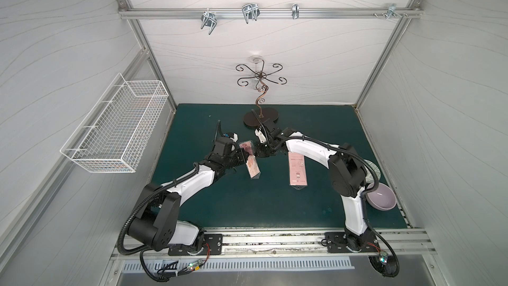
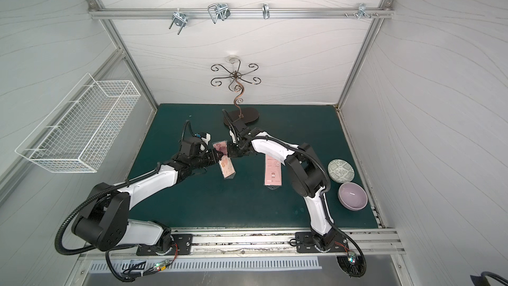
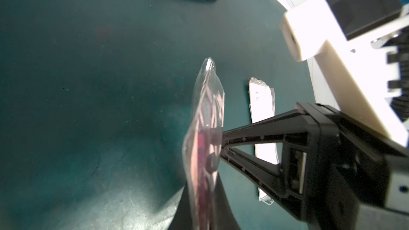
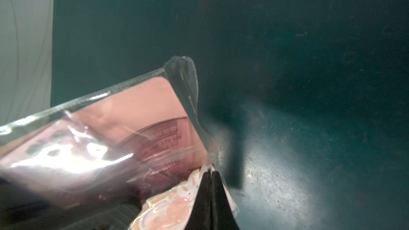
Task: Open the ruler set and take out the ruler
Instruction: Open the ruler set bag.
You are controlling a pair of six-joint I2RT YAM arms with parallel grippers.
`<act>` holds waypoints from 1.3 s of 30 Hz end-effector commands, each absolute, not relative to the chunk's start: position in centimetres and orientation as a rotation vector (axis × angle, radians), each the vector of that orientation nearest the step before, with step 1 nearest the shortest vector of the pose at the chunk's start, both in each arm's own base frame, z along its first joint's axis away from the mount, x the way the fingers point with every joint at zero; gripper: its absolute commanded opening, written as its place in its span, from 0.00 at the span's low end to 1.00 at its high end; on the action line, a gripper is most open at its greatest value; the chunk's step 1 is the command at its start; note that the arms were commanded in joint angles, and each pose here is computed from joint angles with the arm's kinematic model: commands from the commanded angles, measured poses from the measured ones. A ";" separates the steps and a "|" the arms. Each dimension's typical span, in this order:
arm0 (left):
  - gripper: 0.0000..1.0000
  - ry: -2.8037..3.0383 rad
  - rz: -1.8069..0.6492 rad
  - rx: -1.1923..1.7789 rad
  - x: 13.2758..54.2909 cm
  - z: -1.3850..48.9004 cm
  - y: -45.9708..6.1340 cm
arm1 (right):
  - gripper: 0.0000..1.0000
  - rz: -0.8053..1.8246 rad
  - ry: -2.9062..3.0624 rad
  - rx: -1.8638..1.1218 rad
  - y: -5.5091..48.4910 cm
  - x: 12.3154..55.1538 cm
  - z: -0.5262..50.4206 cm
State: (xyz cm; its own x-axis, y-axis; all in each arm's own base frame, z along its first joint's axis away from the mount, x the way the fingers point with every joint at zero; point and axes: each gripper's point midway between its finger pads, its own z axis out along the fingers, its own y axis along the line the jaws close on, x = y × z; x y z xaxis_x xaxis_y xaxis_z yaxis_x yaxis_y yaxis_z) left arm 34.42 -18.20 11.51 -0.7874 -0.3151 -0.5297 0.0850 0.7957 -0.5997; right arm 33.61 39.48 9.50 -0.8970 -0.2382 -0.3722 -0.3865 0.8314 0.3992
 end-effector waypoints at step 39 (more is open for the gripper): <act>0.00 2.182 -0.874 -0.100 35.7 16.7 -18.8 | 0.55 0.952 2.618 -0.374 39.9 33.6 12.6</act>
